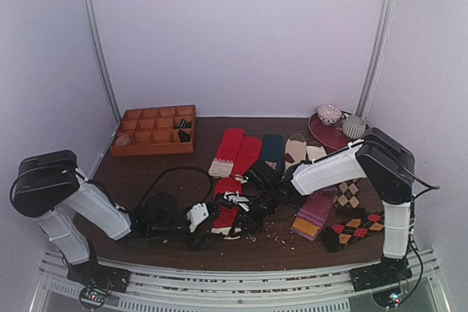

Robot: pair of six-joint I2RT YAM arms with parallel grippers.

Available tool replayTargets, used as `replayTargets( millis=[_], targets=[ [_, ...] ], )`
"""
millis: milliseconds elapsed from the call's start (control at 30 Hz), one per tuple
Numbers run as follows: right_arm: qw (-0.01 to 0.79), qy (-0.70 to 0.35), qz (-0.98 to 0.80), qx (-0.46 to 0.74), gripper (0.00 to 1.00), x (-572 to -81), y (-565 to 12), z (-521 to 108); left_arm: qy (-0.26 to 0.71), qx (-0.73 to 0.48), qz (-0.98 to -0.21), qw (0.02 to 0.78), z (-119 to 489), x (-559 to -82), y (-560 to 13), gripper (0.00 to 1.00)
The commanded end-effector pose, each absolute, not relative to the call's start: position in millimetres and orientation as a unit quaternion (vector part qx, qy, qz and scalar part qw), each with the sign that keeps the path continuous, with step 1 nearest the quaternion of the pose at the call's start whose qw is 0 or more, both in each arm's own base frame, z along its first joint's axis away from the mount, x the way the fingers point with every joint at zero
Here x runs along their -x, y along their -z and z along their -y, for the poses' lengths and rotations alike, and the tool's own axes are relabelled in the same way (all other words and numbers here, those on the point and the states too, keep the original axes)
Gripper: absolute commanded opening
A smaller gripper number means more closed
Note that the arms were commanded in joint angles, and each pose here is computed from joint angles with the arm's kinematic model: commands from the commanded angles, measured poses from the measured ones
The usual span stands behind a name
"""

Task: Roll the socks
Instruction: Roll a pair of socks at the center of the board.

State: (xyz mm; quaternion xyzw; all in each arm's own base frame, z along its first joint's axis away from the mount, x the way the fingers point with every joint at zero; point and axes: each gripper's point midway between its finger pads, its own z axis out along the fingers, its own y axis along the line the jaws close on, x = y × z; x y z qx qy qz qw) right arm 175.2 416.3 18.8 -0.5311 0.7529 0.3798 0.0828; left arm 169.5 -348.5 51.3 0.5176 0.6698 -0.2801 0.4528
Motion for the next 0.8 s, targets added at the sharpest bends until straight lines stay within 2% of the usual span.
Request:
replayTargets(
  millis=[0, 67, 333, 500, 600, 667, 767],
  targets=[
    [-0.066, -0.274, -0.822, 0.495, 0.11, -138.3, 56.1, -344.5, 0.308, -0.525, -0.651, 0.452, 357.8, -164.2, -55.2, 0.62],
    [-0.067, -0.272, -0.824, 0.493, 0.11, -138.6, 57.1, -342.9, 0.305, -0.526, -0.659, 0.443, 356.2, -163.6, -46.6, 0.62],
    [-0.067, -0.27, -0.827, 0.489, 0.11, -139.8, 58.4, -341.8, 0.309, -0.522, -0.67, 0.428, 355.2, -161.8, -35.4, 0.52],
    [-0.07, -0.267, -0.829, 0.487, 0.11, -140.0, 60.8, -340.4, 0.312, -0.52, -0.668, 0.432, 355.5, -161.7, -40.1, 0.5],
    [-0.07, -0.266, -0.83, 0.486, 0.11, -140.6, 61.6, -339.8, 0.315, -0.519, -0.666, 0.433, 355.9, -161.3, -42.0, 0.39],
    [-0.071, -0.267, -0.829, 0.486, 0.11, -139.9, 62.1, -339.7, 0.315, -0.52, -0.669, 0.428, 356.6, -160.9, -39.6, 0.24],
    [-0.073, -0.269, -0.829, 0.485, 0.11, -138.7, 62.1, -339.7, 0.316, -0.515, -0.676, 0.421, 356.0, -161.1, -34.6, 0.18]
  ],
)
